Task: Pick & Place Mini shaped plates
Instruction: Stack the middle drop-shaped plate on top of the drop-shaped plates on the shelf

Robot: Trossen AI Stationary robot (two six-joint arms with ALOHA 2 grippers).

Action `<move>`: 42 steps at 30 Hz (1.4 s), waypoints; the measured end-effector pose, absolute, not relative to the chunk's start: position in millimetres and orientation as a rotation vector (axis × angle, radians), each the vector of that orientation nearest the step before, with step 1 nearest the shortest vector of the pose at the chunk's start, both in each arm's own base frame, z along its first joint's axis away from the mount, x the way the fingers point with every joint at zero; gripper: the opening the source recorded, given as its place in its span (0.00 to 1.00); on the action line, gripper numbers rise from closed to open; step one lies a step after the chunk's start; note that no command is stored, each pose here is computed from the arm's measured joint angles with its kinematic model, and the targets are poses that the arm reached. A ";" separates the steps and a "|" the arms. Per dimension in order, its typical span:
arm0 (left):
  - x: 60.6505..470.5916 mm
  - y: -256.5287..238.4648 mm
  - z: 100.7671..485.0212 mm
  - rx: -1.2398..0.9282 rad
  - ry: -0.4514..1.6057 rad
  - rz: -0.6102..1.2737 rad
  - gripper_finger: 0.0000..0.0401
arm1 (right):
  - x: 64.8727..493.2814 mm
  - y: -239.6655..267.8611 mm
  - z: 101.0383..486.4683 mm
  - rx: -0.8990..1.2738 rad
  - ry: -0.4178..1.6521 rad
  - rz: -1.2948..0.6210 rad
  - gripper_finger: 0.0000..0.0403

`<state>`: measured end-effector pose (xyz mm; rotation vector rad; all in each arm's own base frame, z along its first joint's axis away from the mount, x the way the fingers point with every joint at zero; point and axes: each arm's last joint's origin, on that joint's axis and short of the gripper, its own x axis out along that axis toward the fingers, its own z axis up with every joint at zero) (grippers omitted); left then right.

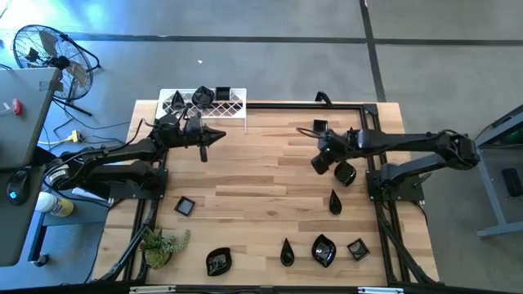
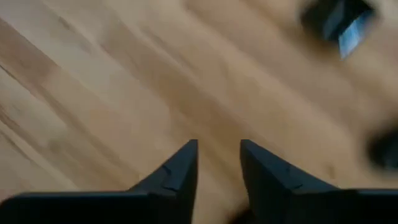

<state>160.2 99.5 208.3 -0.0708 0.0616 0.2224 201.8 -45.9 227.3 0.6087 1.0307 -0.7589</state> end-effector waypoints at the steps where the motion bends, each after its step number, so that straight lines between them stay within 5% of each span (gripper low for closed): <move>1: 160.3 99.1 208.3 -0.071 0.061 0.210 0.00 | 197.7 -44.5 226.4 0.652 1.070 -0.784 0.32; 9: 160.5 98.1 208.4 -0.069 0.061 0.174 0.00 | 179.8 -39.9 222.2 0.785 1.212 -0.932 0.44; 20: 160.6 97.7 208.5 -0.069 0.061 0.158 0.00 | 191.2 -2.2 212.2 0.842 1.401 -0.586 0.47; 25: 160.6 97.7 208.4 -0.069 0.061 0.158 0.00 | 191.5 21.2 189.0 0.812 1.417 -0.444 0.43; 42: 160.6 97.7 208.4 -0.072 0.061 0.159 0.00 | 173.4 39.5 131.0 0.924 1.316 -0.445 0.16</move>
